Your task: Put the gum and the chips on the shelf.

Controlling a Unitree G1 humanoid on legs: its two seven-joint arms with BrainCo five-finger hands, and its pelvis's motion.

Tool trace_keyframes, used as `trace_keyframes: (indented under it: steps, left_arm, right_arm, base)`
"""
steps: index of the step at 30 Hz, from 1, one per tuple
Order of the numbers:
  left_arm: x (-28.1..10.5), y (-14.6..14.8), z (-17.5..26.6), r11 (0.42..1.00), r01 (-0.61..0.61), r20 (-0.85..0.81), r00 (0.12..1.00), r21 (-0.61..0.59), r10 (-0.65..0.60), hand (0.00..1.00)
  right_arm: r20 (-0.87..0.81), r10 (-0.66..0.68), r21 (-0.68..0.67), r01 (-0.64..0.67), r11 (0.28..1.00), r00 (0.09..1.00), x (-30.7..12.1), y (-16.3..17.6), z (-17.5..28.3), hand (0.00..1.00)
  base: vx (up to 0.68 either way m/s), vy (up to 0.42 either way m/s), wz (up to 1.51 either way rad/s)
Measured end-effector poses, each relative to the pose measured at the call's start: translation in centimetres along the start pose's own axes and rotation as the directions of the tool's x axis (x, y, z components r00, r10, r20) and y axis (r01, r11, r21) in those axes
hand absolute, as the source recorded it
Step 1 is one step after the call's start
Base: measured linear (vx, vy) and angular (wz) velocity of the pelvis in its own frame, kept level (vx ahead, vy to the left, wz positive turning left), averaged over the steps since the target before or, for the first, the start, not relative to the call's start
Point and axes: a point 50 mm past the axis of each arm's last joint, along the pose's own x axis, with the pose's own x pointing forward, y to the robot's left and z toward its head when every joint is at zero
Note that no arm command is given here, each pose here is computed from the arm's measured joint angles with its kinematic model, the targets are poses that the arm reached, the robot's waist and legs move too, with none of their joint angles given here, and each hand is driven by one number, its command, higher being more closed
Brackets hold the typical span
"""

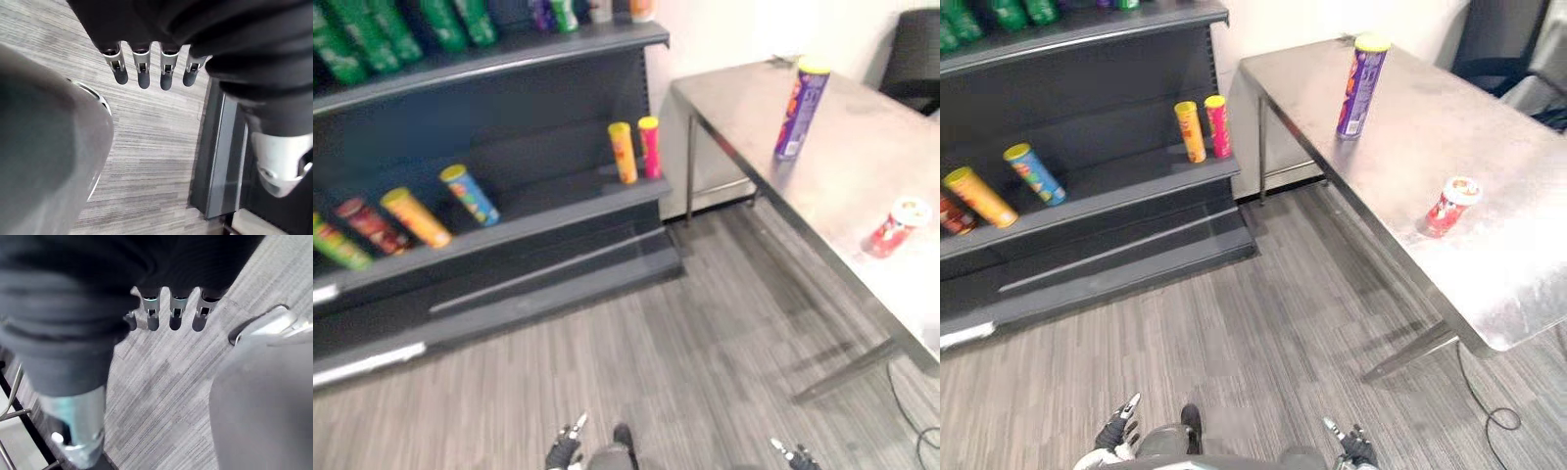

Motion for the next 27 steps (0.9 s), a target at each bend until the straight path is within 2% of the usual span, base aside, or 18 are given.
trace_keyframes:
  steps: [4,11,18,27]
  left_arm:
    - [0.0,0.4,0.2,0.999,0.001,-0.011,1.000,0.054,-0.001,0.00]
    - [-0.2,0.5,-0.7,0.984,0.035,-0.066,0.998,0.175,-0.023,0.00]
    - [-0.1,-0.6,-0.7,0.986,0.060,-0.062,0.997,0.154,-0.051,0.00]
    - [0.1,-0.6,-0.1,0.989,0.067,-0.045,0.997,0.131,-0.061,0.00]
  right_arm:
    - [-0.006,-0.002,0.006,0.002,1.000,1.000,0.0,0.0,-0.1,0.00]
    - [0.048,0.015,-0.008,-0.014,1.000,0.999,0.3,0.3,1.3,0.00]
    - [0.146,0.152,-0.150,-0.129,0.980,0.978,1.4,3.8,5.6,0.00]
    - [0.092,0.144,-0.173,-0.127,0.977,0.985,1.1,3.1,3.9,0.00]
  base:
    - [0.41,0.342,-0.23]
    - [0.21,0.133,-0.26]
    - [0.07,-0.055,-0.65]
    - [-0.05,-0.084,-0.17]
